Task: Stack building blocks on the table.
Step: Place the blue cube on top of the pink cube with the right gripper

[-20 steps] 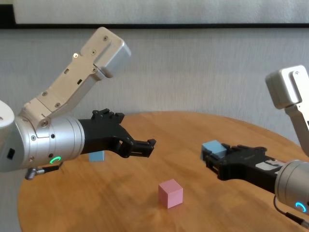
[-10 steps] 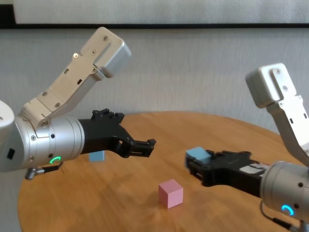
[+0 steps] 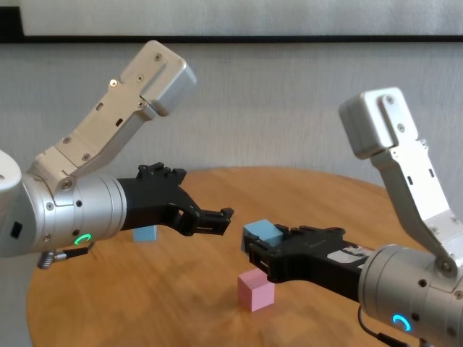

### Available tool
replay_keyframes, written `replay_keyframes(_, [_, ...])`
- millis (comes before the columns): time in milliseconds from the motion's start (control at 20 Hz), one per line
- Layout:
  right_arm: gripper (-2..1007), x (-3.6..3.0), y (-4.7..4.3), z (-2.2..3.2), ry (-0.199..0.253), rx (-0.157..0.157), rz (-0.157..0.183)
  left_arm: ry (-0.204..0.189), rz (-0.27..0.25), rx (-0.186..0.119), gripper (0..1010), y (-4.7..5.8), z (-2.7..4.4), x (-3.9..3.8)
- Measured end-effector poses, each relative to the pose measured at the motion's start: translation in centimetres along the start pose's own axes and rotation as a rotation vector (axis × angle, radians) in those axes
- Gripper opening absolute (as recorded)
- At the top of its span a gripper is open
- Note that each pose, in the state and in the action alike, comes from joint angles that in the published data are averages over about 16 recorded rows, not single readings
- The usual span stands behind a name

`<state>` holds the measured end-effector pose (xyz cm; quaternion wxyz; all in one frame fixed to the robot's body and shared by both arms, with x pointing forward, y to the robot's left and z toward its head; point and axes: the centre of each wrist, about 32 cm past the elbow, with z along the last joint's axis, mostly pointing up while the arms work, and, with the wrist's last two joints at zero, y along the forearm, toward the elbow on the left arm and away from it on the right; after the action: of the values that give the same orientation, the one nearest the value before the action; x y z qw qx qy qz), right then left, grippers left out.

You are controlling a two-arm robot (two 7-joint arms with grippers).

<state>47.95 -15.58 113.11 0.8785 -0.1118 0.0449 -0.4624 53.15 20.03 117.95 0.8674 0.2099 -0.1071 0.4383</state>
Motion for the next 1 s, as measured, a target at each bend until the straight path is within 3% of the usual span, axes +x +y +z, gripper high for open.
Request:
replay_keyframes(300, [362,-0.39,0.5,-0.36,-0.016,0.001,0.004,0.0,0.0,0.0,1000,0.0,0.0,0.0])
replay_keyframes(1000, [362,-0.39,1.09,-1.07,-0.055,-0.012,-0.013,0.0,0.0,0.0,1000,0.0,0.0,0.0])
